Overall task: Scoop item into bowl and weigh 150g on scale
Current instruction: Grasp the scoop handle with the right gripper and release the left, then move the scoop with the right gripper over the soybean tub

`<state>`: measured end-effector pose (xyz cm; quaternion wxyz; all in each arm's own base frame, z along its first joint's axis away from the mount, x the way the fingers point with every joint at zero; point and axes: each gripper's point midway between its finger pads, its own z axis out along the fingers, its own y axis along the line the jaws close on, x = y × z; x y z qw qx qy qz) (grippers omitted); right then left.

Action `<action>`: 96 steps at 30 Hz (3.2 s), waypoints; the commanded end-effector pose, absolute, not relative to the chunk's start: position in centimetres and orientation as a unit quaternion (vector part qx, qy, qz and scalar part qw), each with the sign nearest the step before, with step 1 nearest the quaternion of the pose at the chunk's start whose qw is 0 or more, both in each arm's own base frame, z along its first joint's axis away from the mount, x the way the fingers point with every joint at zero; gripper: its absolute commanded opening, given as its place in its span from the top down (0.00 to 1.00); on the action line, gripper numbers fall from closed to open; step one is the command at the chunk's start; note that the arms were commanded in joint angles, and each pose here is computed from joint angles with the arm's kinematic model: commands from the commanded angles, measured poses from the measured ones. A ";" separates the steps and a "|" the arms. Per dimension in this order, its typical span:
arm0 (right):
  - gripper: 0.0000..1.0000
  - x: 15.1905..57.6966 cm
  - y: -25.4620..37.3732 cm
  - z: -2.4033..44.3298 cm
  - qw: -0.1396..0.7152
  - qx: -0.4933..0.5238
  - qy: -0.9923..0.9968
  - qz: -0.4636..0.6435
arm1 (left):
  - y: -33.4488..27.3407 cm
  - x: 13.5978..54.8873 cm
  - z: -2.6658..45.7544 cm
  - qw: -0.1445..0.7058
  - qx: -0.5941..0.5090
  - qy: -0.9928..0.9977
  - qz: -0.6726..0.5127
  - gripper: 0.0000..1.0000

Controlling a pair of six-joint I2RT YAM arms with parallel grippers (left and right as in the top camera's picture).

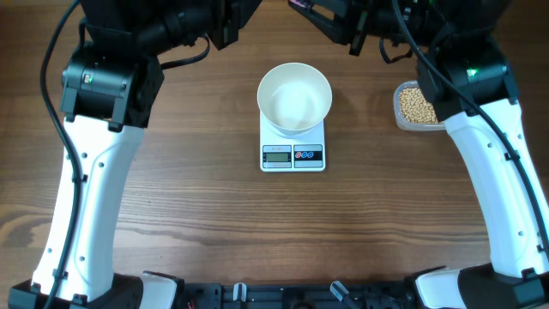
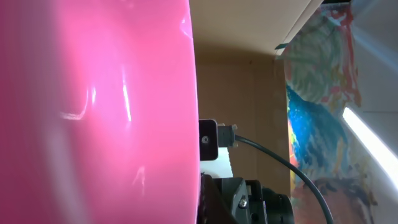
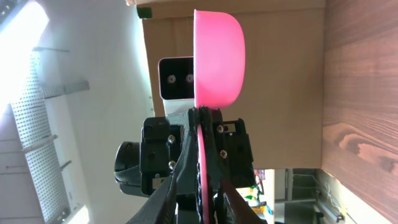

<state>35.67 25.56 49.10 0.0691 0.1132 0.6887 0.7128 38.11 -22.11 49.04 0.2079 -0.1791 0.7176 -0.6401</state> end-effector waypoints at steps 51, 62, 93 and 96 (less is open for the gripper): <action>0.96 37.2 25.2 49.3 0.141 0.107 0.687 0.705 | -22.6 37.7 49.6 0.211 -0.174 0.716 -0.643 0.40; 0.95 41.3 20.0 48.1 0.286 0.103 0.703 0.643 | -22.2 37.7 47.2 0.239 -0.147 0.752 -0.597 0.21; 0.96 31.3 -4.5 31.4 0.210 0.177 0.960 -0.056 | -20.0 36.3 28.7 0.194 -0.033 0.948 -0.252 0.29; 0.96 31.2 -4.4 31.2 0.206 0.168 0.962 -0.056 | -19.9 35.8 28.4 0.182 -0.034 0.951 -0.249 0.44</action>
